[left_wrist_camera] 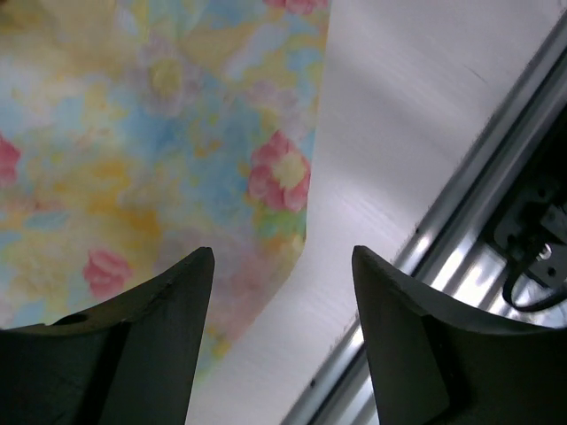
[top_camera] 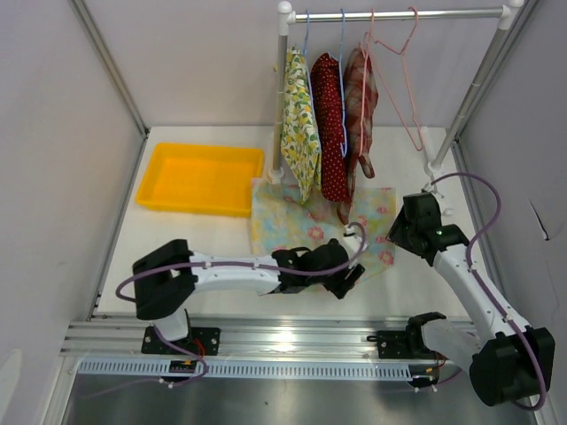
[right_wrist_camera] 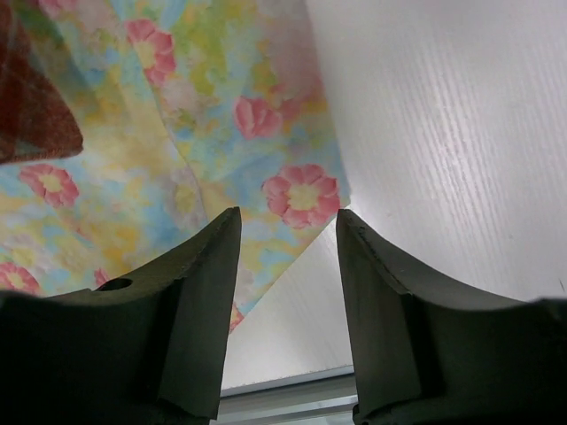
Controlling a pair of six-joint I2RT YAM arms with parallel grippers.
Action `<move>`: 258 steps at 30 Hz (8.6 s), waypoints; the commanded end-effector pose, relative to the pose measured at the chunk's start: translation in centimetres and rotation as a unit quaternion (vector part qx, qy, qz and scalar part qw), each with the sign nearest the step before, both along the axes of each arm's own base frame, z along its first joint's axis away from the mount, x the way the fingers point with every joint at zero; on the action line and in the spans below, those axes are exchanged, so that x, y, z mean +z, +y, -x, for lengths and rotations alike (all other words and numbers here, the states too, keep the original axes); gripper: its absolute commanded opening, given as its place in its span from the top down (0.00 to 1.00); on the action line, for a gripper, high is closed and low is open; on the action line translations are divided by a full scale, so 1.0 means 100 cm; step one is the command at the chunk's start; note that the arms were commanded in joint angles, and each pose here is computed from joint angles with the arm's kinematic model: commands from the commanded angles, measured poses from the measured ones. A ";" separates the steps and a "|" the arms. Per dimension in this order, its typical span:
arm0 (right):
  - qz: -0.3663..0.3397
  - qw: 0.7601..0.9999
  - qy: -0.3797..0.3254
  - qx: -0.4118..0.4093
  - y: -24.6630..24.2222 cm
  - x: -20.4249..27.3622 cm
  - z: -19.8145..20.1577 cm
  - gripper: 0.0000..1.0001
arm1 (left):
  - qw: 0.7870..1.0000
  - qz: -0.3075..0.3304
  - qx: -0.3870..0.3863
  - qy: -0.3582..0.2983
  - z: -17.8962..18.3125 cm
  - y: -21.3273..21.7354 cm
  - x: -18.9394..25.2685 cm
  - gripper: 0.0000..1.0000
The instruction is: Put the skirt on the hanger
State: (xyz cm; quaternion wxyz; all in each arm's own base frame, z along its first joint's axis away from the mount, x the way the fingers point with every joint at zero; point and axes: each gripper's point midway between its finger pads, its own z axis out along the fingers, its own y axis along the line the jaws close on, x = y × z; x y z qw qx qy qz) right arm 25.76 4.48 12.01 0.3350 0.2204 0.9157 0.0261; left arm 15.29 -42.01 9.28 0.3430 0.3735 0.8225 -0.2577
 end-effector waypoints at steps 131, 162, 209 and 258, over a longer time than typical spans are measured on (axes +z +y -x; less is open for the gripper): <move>0.100 0.910 -0.401 0.044 0.018 0.343 -0.289 0.30 | 0.975 0.151 0.140 -0.079 -0.010 0.151 0.178 0.36; 0.130 0.900 -0.413 0.054 0.008 0.377 -0.250 1.00 | 0.975 0.148 0.142 -0.080 -0.008 0.158 0.172 0.35; 0.018 0.984 -0.175 0.015 -0.017 0.232 -0.011 1.00 | 0.969 0.195 0.144 -0.045 -0.018 0.157 0.182 0.34; -0.301 0.831 -0.134 0.447 0.224 -0.013 0.117 1.00 | 0.955 0.022 0.253 0.153 0.014 0.204 -0.011 0.41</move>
